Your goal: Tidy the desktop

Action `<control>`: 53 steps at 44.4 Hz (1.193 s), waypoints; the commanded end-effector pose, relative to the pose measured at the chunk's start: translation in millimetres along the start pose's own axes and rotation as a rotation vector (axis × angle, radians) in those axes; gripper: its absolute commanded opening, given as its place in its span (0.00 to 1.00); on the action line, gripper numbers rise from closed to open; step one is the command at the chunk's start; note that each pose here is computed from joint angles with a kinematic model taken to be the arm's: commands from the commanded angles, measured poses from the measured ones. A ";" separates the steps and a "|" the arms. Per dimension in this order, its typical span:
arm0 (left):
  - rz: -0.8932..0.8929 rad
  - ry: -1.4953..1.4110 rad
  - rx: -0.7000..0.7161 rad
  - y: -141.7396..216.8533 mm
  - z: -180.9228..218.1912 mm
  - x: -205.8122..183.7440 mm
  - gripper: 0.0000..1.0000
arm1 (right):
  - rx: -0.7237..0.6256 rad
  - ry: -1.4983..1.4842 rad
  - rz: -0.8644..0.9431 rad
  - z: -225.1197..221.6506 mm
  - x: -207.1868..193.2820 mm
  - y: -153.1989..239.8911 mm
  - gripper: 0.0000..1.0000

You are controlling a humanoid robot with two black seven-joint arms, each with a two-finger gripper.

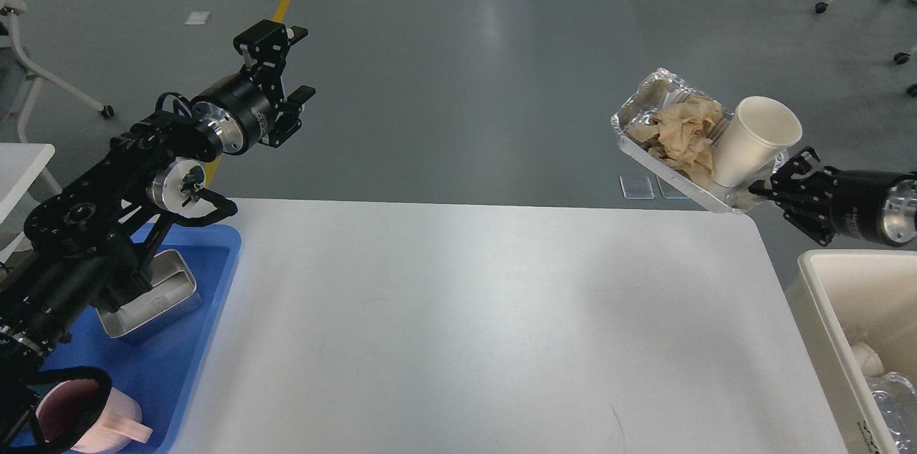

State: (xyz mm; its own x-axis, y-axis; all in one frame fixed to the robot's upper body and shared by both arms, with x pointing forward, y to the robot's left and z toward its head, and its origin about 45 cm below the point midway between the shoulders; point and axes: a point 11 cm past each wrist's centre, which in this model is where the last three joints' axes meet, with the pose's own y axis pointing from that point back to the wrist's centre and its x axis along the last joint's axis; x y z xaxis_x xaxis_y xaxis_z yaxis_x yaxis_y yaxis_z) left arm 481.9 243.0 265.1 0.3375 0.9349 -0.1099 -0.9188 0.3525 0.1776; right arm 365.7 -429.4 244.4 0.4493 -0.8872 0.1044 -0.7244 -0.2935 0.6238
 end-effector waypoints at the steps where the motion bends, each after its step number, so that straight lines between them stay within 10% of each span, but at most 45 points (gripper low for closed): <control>1: 0.029 0.049 -0.004 2.5 -4.5 5.9 0.89 | -0.035 -0.082 0.099 27.9 24.6 24.4 0.00; 53: 0.152 0.650 -0.101 13.8 -36.6 45.4 0.97 | -0.457 -0.501 0.538 268.5 71.8 154.7 0.00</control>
State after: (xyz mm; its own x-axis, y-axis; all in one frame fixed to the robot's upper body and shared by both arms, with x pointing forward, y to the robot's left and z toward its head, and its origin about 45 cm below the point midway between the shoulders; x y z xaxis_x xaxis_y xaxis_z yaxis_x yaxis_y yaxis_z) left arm 476.7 288.8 226.4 0.0450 0.7679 -0.6390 -0.9700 0.1865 0.1557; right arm 154.8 -633.1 149.2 -0.2496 -0.9509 0.1829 -0.4662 0.2836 0.8380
